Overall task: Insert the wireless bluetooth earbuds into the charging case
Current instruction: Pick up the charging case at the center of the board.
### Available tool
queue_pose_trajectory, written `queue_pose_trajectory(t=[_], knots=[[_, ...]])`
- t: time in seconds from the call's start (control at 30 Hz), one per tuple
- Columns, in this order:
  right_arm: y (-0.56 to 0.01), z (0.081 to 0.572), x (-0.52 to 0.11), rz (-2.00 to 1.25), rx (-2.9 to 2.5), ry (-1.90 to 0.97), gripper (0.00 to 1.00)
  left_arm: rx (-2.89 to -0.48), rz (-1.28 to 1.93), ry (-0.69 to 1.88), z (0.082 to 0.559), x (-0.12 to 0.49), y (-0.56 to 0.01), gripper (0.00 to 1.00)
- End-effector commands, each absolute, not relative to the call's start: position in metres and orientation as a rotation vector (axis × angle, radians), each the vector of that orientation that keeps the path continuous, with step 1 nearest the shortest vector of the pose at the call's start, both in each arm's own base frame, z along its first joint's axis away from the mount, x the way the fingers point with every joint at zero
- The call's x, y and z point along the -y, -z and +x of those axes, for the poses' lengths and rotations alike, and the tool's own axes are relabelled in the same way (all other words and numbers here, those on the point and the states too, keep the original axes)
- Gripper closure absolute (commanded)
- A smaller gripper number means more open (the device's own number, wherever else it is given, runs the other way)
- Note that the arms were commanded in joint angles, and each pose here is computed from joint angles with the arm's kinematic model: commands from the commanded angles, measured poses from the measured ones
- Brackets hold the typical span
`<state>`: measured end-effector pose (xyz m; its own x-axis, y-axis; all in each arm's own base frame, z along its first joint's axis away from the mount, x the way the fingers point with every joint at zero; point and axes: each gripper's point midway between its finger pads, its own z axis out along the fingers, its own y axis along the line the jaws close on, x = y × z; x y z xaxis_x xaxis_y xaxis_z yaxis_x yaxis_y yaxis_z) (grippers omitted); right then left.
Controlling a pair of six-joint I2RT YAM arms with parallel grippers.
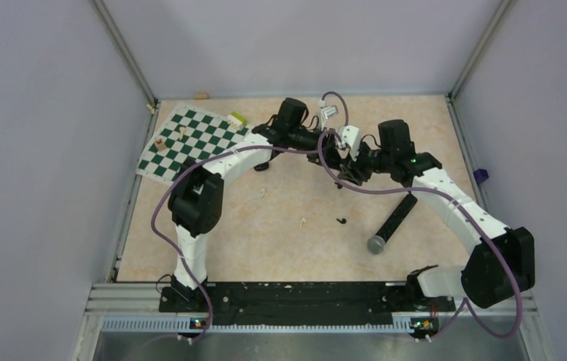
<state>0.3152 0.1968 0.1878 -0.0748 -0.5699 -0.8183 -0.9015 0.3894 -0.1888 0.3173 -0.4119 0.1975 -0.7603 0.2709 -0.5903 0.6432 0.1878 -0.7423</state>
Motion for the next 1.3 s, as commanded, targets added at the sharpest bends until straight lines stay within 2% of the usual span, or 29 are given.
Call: queue_pose_trajectory(t=[0.0, 0.13, 0.23, 0.3, 0.37, 0.47, 0.6, 0.67, 0.77, 0.87, 0.97, 1.1, 1.27], knots=[[-0.212, 0.332, -0.201, -1.247, -1.653, -0.394, 1.0, -2.086, 0.949, 1.669, 0.304, 0.424, -0.206, 0.48], [-0.214, 0.336, -0.199, -1.222, -1.654, -0.372, 1.0, -2.083, 0.961, 1.697, 0.3, 0.426, -0.206, 0.7], [-0.215, 0.341, -0.197, -1.192, -1.657, -0.348, 0.97, -2.074, 0.971, 1.723, 0.298, 0.426, -0.21, 0.92], [-0.217, 0.344, -0.195, -1.168, -1.66, -0.333, 0.91, -2.068, 0.978, 1.735, 0.296, 0.426, -0.212, 0.97], [-0.221, 0.346, -0.195, -1.147, -1.668, -0.337, 0.75, -2.056, 0.992, 1.733, 0.295, 0.425, -0.215, 0.97], [-0.24, 0.339, -0.196, -1.132, -1.658, -0.431, 0.39, -2.034, 1.058, 1.658, 0.295, 0.418, -0.221, 0.98], [-0.292, 0.319, -0.186, -1.068, -1.569, -0.658, 0.12, -1.955, 1.153, 1.489, 0.301, 0.392, -0.242, 0.98], [-0.316, 0.314, -0.179, -1.031, -1.523, -0.702, 0.03, -1.904, 1.184, 1.418, 0.306, 0.373, -0.257, 0.98], [-0.336, 0.304, -0.185, -1.035, -1.478, -0.78, 0.01, -1.851, 1.234, 1.341, 0.305, 0.352, -0.269, 0.98], [-0.339, 0.284, -0.202, -1.041, -1.437, -1.022, 0.01, -1.827, 1.296, 1.324, 0.29, 0.34, -0.268, 0.98], [-0.322, 0.27, -0.212, -1.011, -1.416, -1.215, 0.03, -1.792, 1.305, 1.346, 0.277, 0.336, -0.269, 0.98], [-0.298, 0.26, -0.211, -1.031, -1.399, -1.213, 0.04, -1.761, 1.287, 1.385, 0.27, 0.337, -0.265, 0.98], [-0.296, 0.246, -0.215, -1.069, -1.36, -1.254, 0.11, -1.768, 1.274, 1.461, 0.265, 0.347, -0.264, 0.98]])
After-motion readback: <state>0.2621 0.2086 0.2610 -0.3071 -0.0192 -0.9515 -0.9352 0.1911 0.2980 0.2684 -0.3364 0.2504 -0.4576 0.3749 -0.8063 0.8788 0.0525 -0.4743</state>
